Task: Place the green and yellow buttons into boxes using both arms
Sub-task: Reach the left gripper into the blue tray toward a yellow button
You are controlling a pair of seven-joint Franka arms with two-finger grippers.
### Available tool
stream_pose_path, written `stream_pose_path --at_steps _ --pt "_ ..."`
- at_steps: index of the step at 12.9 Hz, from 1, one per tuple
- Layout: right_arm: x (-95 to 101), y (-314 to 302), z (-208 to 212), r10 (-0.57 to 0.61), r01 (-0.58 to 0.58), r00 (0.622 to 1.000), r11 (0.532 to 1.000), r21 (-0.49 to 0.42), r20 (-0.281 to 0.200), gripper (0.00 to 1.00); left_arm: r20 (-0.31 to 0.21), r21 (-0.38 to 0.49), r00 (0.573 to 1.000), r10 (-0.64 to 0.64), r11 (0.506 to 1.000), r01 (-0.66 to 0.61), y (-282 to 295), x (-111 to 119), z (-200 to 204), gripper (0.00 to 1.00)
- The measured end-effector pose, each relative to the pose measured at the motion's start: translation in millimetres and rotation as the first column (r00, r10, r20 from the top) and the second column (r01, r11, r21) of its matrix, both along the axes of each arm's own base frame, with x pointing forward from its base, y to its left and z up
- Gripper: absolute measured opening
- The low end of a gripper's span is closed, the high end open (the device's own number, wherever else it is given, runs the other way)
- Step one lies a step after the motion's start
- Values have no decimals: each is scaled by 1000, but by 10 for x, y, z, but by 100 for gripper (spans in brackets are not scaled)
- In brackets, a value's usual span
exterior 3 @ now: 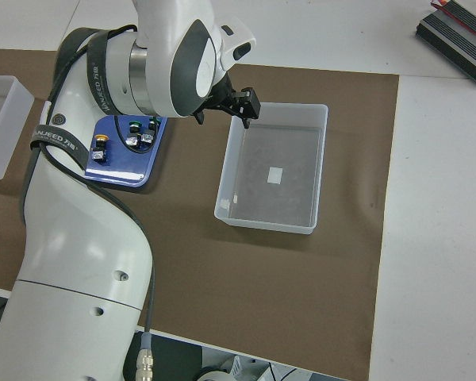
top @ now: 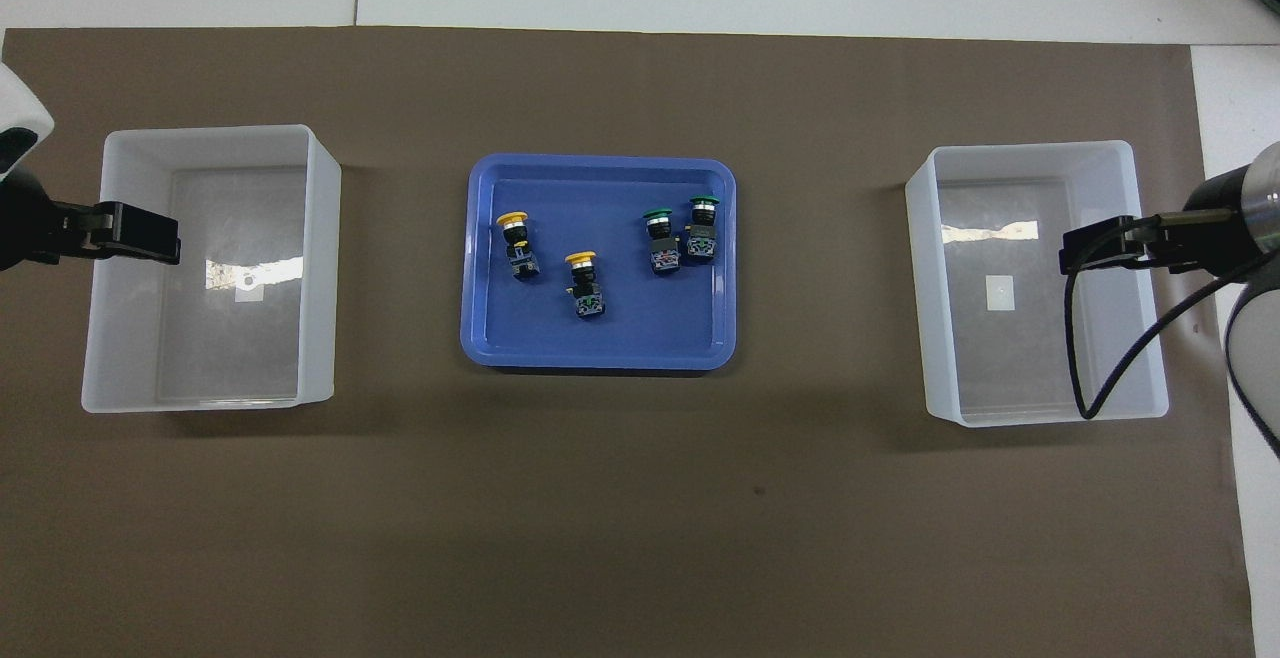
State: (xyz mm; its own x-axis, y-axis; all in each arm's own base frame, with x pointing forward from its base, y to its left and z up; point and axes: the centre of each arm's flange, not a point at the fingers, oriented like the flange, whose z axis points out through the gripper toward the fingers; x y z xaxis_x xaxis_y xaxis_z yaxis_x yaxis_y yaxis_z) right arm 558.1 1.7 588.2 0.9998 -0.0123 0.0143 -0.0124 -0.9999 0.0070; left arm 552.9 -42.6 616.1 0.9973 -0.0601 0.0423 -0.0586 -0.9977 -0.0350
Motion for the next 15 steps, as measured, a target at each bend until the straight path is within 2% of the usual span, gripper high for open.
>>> stream_pose_path --at_steps 4,8,11,15 --pt "0 0 0 0 0 1000 1000 0 0 100 4 -1 1000 8 1000 -8 -2 4 2 100" --pt "0 3 0 1 -1 1000 1000 0 0 100 53 -65 998 25 998 -21 -271 58 -121 100" --pt "0 27 0 5 -5 1000 1000 0 0 100 70 -113 995 66 992 -58 -622 135 -482 100" --pt "0 28 0 5 -5 1000 1000 0 0 100 105 -173 977 188 970 -168 -1326 403 -1274 100"
